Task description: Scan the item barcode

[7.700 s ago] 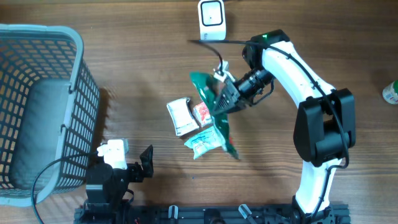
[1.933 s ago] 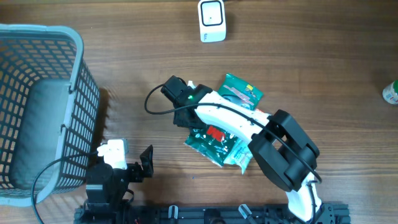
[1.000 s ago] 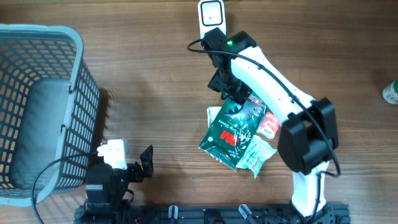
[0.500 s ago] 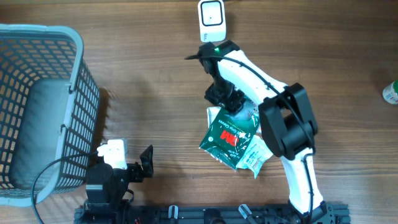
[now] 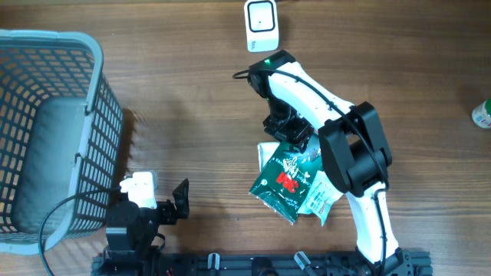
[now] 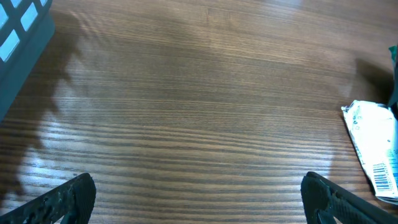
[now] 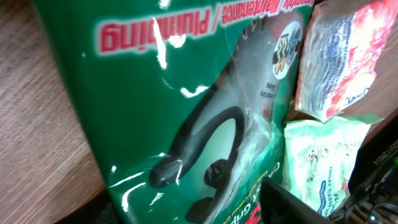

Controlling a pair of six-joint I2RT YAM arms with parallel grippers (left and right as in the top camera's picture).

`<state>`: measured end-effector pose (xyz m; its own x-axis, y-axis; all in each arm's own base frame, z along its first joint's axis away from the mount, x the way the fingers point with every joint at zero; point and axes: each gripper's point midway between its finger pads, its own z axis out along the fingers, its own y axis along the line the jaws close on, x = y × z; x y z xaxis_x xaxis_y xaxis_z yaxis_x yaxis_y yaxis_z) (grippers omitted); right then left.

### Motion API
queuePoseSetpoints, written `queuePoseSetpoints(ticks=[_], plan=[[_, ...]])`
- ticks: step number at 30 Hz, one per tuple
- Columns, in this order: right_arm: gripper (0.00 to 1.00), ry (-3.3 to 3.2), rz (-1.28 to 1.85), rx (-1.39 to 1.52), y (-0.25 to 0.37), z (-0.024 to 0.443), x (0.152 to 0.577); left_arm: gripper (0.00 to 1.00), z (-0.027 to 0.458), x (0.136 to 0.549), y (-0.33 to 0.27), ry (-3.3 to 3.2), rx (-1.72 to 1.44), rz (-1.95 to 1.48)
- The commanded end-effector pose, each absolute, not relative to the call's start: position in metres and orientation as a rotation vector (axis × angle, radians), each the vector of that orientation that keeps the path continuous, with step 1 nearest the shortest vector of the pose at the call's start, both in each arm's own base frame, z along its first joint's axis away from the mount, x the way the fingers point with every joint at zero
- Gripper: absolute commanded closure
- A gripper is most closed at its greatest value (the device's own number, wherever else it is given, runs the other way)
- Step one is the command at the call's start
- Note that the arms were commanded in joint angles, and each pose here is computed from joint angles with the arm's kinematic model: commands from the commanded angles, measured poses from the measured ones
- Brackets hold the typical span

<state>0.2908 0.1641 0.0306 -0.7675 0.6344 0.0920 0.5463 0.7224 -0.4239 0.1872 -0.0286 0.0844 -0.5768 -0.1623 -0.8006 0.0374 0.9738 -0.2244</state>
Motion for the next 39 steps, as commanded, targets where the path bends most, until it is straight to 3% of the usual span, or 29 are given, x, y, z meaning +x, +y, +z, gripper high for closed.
queuePoseSetpoints(ticks=[1,8,9,10,12,14,16,21,30,35,39], plan=[[0.27,-2.65,0.646,-0.91,0.154,0.013,0.277,0.0,0.084,0.188,-0.029,2.166,-0.094,-0.273],[0.27,-2.618,0.654,-0.905,0.148,-0.01,0.262,0.0,0.084,0.188,-0.029,2.166,-0.094,-0.273],[0.32,-2.615,0.654,-0.902,0.148,-0.014,0.259,0.0,0.084,0.188,-0.029,2.166,-0.094,-0.273],[0.45,-2.61,0.653,-0.903,0.147,-0.017,0.257,0.0,0.084,0.188,-0.029,2.166,-0.094,-0.273],[0.62,-2.599,0.65,-0.905,0.146,-0.022,0.252,0.0,0.084,0.188,-0.029,2.166,-0.094,-0.273],[0.7,-2.594,0.651,-0.904,0.145,-0.026,0.249,0.0,0.084,0.188,-0.029,2.166,-0.094,-0.273],[0.95,-2.595,0.649,-0.903,0.143,-0.033,0.246,0.0,0.084,0.188,-0.029,2.166,-0.094,-0.273],[0.96,-2.644,0.605,-0.832,0.15,-0.018,0.26,0.0,0.084,0.188,-0.029,2.166,-0.094,-0.273],[0.95,-2.967,0.193,-0.508,0.189,0.113,0.32,0.0,0.084,0.188,-0.029,2.166,-0.094,-0.273],[0.96,-2.998,-0.14,0.044,0.213,0.151,0.306,0.0,0.084,0.188,-0.029,2.166,-0.094,-0.273],[0.95,-2.836,-0.857,0.603,0.287,0.186,0.296,0.0,0.084,0.188,-0.029,2.166,-0.094,-0.273]])
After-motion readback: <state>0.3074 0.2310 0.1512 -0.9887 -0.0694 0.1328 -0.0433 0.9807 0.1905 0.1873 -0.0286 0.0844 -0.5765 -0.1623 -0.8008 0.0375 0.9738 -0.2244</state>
